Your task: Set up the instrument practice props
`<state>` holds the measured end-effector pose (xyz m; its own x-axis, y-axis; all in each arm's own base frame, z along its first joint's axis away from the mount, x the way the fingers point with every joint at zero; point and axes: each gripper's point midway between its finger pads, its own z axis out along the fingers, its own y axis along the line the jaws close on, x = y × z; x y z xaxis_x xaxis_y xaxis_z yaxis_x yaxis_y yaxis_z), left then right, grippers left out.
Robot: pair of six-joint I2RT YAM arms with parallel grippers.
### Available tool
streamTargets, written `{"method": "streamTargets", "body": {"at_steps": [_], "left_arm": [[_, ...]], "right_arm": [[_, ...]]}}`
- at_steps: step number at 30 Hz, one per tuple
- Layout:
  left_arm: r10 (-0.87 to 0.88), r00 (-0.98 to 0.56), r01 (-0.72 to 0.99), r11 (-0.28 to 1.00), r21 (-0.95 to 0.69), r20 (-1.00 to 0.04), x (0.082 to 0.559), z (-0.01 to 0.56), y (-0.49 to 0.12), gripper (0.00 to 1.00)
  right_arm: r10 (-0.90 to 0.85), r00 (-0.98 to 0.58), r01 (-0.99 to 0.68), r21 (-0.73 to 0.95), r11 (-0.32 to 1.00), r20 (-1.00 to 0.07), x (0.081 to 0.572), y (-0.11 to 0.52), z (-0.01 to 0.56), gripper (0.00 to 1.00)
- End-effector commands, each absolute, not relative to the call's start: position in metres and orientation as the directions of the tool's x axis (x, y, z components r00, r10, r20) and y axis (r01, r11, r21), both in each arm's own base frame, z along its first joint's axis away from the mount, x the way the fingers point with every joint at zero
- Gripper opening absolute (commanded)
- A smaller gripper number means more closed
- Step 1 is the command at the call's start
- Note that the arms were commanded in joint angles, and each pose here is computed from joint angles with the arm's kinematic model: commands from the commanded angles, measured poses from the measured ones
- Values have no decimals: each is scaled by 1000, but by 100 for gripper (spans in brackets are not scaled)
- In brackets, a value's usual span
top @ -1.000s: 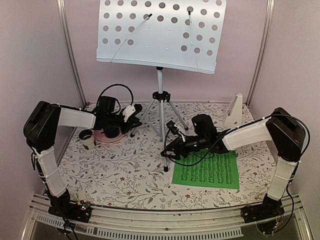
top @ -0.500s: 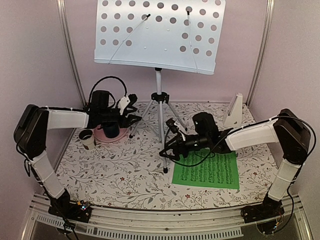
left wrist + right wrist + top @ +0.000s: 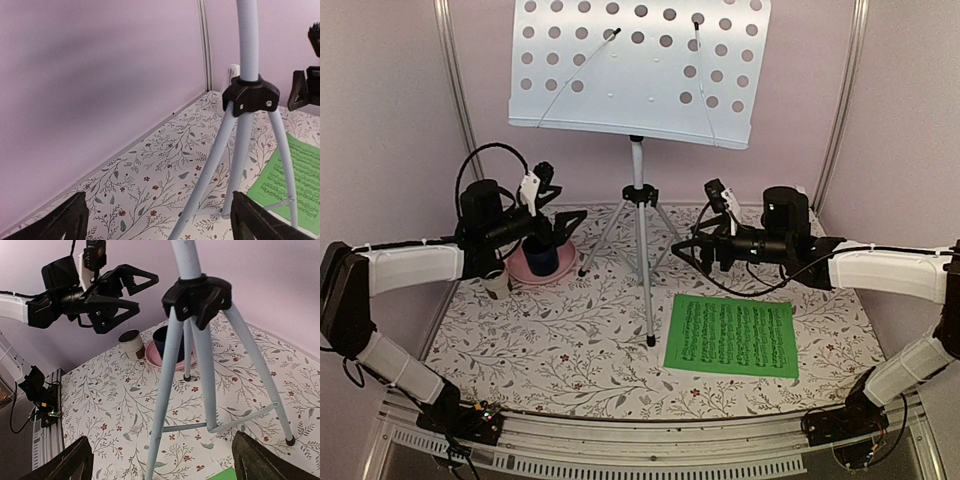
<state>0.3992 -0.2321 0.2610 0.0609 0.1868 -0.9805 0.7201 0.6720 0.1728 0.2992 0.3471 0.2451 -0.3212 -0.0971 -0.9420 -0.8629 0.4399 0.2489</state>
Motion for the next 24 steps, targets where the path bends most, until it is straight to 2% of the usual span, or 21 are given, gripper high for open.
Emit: {"method": "streamTargets", "body": {"at_steps": [1,5,9,13,16,19,24], "left_arm": [[13,3,703,711,11,-1000,383,283,-218,99],[-33,-131,740,662,-120,-991,357,270,-232,99],[157,-84,800,600,28,-984,302,235,-281,99],[261,-85,888,457,46,-962,256,202,-326,99],[323,-72,940,339,44,-944,227,179,-360,93],[360,-65,968,250,29,-931,209,162,-387,87],[357,-48,984,176,16,-933,198,158,-412,82]], "right_arm": [[-133,-392,-785,255,565,-910,317,312,235,98],[-133,-567,-671,362,647,-813,317,274,202,96],[-37,-741,-469,477,743,-671,310,223,165,93],[162,-794,-259,567,782,-586,317,153,146,86],[283,-806,-125,617,777,-520,326,109,126,80],[324,-798,-56,598,799,-508,334,84,108,75],[320,-817,0,555,832,-480,337,65,77,65]]}}
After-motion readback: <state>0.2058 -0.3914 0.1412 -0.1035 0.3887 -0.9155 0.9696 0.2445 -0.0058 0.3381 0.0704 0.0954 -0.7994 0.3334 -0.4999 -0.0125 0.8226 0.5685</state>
